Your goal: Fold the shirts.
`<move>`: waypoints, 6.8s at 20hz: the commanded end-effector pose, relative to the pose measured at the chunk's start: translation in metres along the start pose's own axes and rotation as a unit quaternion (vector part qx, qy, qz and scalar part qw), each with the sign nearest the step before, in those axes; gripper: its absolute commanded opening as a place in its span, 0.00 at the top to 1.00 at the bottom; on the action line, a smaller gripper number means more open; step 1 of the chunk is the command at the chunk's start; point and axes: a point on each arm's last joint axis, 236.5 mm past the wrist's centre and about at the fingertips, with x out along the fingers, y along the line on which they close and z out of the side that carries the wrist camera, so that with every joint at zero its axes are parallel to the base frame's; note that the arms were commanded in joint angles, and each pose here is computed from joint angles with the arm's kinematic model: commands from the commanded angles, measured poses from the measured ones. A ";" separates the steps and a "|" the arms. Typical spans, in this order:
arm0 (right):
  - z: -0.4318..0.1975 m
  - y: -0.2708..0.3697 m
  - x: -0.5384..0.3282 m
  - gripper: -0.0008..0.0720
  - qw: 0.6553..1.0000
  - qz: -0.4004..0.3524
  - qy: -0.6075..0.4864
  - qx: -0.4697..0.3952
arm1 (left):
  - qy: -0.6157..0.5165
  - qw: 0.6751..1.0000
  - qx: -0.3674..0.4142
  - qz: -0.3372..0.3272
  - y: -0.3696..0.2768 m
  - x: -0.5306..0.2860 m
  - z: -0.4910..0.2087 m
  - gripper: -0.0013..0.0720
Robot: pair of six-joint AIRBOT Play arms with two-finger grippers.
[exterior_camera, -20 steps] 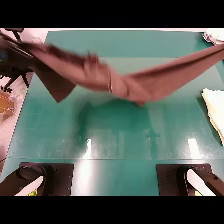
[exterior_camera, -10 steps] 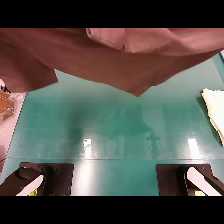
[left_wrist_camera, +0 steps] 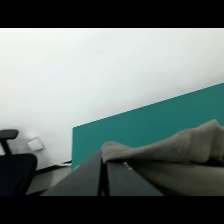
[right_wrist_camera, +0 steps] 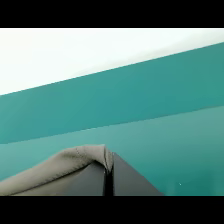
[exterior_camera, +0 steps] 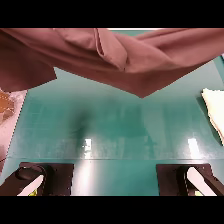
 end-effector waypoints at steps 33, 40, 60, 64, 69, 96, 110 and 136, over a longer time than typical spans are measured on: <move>-0.256 -0.095 0.408 0.96 0.976 -0.010 0.167 0.142 | 0.260 0.956 0.110 -0.079 -0.127 0.216 -0.365 0.95; -0.277 -0.099 0.427 0.96 0.970 -0.007 0.198 0.138 | 0.311 0.948 0.059 0.000 -0.054 0.222 -0.410 0.95; -0.232 -0.142 0.280 0.45 0.959 -0.056 0.266 0.073 | 0.447 0.859 -0.248 -0.032 0.032 0.137 -0.490 0.10; -0.286 -0.116 0.255 0.45 0.947 0.010 0.319 0.031 | 0.376 0.877 -0.230 -0.193 -0.004 0.143 -0.467 0.10; -0.357 -0.094 0.240 0.45 0.917 0.042 0.395 0.044 | 0.407 0.848 -0.267 -0.211 -0.020 0.159 -0.530 0.10; -0.387 -0.050 0.239 0.45 0.909 0.073 0.411 0.014 | 0.398 0.828 -0.238 -0.315 -0.108 0.188 -0.559 0.91; -0.497 0.026 0.260 0.19 0.818 0.074 0.524 0.224 | 0.393 0.805 -0.234 -0.377 -0.116 0.181 -0.526 0.95; -0.429 0.042 0.256 0.96 0.893 -0.003 0.405 0.195 | 0.323 0.784 -0.309 -0.431 -0.133 0.178 -0.455 0.96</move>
